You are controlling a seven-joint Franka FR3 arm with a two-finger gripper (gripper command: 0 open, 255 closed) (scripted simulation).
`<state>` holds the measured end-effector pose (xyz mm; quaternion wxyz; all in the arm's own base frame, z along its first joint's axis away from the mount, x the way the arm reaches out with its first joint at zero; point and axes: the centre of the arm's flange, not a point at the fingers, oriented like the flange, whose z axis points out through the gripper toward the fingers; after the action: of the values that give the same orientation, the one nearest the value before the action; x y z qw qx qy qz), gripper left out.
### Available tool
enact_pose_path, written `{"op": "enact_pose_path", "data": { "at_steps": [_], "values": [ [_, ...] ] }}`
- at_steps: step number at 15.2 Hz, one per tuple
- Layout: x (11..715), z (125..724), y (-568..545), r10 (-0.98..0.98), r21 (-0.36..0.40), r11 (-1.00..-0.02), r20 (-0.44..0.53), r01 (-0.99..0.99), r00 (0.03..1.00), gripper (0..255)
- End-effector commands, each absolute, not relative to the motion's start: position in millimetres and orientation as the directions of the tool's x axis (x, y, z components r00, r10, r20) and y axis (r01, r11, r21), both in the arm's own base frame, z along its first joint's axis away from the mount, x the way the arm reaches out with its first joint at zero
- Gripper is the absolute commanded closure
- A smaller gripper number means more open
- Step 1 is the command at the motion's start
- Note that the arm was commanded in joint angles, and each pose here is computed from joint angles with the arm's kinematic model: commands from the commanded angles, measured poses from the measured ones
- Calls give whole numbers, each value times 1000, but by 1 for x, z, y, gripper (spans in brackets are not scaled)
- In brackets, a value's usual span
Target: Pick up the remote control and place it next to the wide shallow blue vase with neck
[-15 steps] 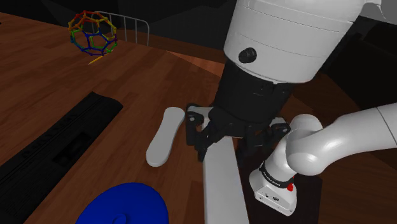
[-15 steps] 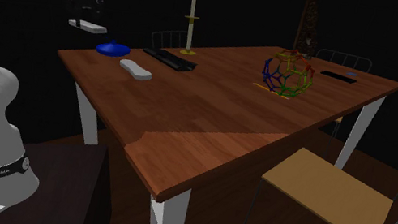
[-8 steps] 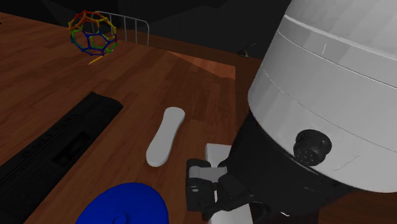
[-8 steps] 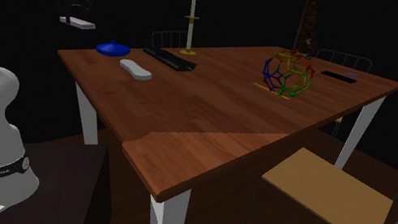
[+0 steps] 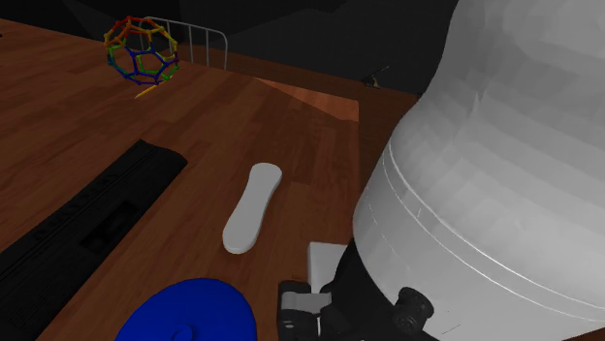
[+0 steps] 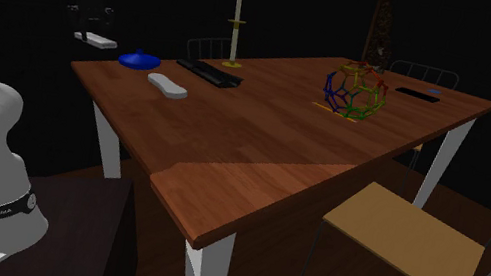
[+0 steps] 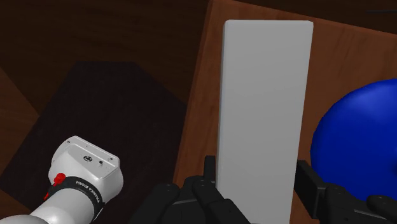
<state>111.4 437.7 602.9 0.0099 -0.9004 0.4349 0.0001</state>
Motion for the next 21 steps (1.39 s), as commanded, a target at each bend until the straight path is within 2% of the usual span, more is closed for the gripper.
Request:
{"op": "enact_pose_path", "data": {
  "at_steps": [1,15,21],
  "values": [
    [112,592,438,-783,-18,-621,-9,-783,622,255],
    [112,515,438,-783,-18,-621,-9,-783,622,255],
    [112,515,438,-783,-18,-621,-9,-783,622,255]
  ]
}}
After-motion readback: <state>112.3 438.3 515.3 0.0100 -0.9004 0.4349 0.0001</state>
